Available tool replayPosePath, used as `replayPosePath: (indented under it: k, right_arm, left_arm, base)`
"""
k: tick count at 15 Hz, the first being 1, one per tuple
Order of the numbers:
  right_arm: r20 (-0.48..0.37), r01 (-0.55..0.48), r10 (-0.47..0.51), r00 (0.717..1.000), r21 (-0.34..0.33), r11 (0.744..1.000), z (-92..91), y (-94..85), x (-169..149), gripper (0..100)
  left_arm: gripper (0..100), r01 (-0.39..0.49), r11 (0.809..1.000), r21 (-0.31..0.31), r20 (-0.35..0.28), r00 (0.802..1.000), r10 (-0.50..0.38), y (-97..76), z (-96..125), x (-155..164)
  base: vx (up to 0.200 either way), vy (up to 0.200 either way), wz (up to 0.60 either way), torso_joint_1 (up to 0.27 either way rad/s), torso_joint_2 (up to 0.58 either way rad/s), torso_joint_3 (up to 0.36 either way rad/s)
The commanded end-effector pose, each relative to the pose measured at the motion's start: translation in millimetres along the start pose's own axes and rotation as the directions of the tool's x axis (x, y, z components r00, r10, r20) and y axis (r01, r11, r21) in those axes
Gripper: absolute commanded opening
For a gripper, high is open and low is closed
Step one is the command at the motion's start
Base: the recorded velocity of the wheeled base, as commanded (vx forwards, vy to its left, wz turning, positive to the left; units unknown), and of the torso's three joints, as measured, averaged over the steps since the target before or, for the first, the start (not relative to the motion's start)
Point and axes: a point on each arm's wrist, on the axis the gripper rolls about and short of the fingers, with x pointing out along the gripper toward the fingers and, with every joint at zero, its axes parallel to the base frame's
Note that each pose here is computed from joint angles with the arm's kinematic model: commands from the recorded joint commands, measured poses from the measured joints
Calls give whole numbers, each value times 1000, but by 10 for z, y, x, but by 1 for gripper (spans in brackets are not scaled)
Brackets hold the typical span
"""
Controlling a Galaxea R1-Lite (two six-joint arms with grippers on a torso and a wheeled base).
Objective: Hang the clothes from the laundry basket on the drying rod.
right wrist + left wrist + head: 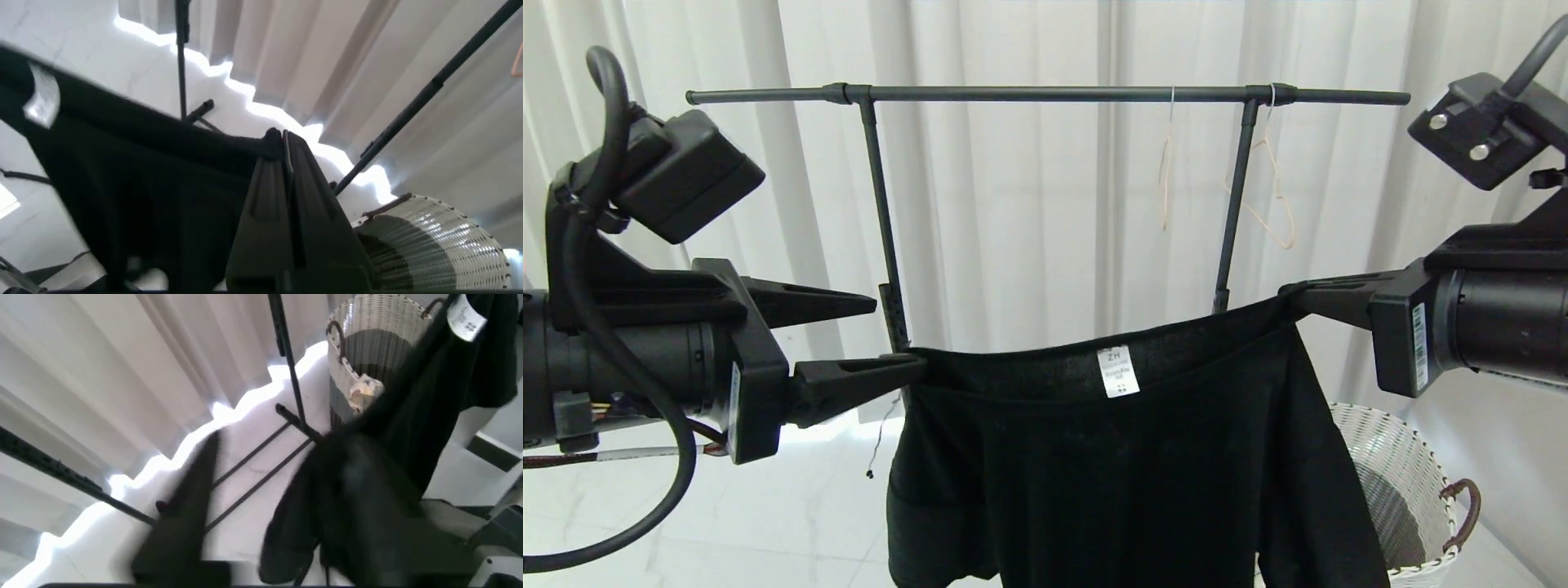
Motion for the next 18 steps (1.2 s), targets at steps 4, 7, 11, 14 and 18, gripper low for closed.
replayPosePath:
  k: [4, 7, 11, 14, 18]
  right_arm:
    - [20, -6, 6, 1000, 4, 1000, 28, -6, -55, 0]
    - [40, -21, 21, 999, -5, 1000, 74, 17, -86, 0]
    - [65, -38, 41, 997, -50, 998, 111, 21, -162, 0]
    - [84, -71, 76, 994, -58, 996, 139, 85, -196, 0]
    - [82, -78, 83, 993, -63, 995, 144, 109, -174, 0]
  left_arm:
    - [100, 3, 1000, 11, 13, 1000, -3, -23, 4, -19]
    - [100, 8, 1000, 6, -8, 1000, -8, -30, -53, 7]
    - [100, 14, 1000, 1, -25, 1000, -14, -38, -101, 25]
    - [0, 22, 1000, -1, -40, 999, -22, -44, -135, 52]
    - [0, 33, 999, -18, -70, 997, -34, -60, -220, 85]
  base:
    - [0, 0, 0, 0, 0, 0]
    - [0, 0, 0, 0, 0, 0]
    - [0, 0, 0, 0, 0, 0]
    - [0, 0, 0, 0, 0, 0]
    - [0, 0, 0, 0, 0, 0]
